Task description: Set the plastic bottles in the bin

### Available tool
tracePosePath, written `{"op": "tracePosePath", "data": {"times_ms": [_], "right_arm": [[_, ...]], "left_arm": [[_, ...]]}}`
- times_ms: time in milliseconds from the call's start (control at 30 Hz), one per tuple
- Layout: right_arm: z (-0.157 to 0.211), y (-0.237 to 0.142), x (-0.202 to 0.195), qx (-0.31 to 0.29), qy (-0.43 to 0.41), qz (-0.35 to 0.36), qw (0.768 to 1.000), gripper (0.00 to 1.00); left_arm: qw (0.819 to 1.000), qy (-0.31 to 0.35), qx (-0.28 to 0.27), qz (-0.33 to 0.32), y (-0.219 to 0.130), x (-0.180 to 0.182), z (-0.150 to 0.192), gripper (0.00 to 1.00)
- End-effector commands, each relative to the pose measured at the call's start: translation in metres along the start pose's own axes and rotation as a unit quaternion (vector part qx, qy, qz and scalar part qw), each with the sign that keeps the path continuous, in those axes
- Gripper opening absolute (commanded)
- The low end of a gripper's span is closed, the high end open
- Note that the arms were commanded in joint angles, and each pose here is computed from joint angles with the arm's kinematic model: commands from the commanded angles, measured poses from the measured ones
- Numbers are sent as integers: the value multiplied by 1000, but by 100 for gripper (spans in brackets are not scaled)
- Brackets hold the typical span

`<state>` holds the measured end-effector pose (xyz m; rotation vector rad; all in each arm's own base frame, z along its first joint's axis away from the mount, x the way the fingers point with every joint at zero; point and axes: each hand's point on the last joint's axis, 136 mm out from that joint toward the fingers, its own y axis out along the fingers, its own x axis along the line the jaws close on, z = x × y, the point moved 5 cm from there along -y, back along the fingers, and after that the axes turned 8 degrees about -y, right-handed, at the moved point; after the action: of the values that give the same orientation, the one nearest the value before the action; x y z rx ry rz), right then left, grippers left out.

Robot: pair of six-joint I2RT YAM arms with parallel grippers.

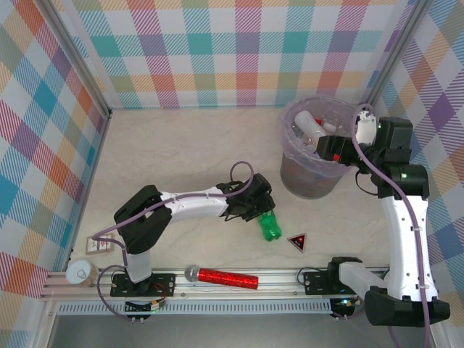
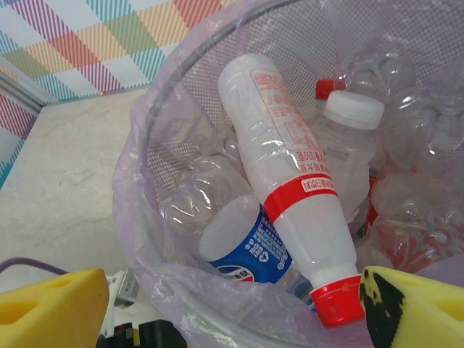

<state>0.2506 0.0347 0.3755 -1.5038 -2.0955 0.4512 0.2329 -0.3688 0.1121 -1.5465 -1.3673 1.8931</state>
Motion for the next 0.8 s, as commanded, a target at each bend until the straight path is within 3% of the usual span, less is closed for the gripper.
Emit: {"op": "tracePosePath", "data": {"times_ms": [0,233,367,533,767], "right_arm": [[-12,-12,10,-15,-15,-30,999,89],[-24,-10,37,-5,3,-134,991,77],[-26,-6,60,21,-51,-142,988,78],[-11,13,111,86,-124,-216,965,79],[8,38,153,133,-150,-272,941,85]], "left_arm": [[1000,19,-9,-6,-7,-8,-4,57],[997,36,-57,29,-39,-21,-40,57],[992,18,-100,79,-74,-19,-67,53],[982,57,-150,99,-137,-7,-99,52],[965,69,-200,156,-212,-12,-128,51]]}}
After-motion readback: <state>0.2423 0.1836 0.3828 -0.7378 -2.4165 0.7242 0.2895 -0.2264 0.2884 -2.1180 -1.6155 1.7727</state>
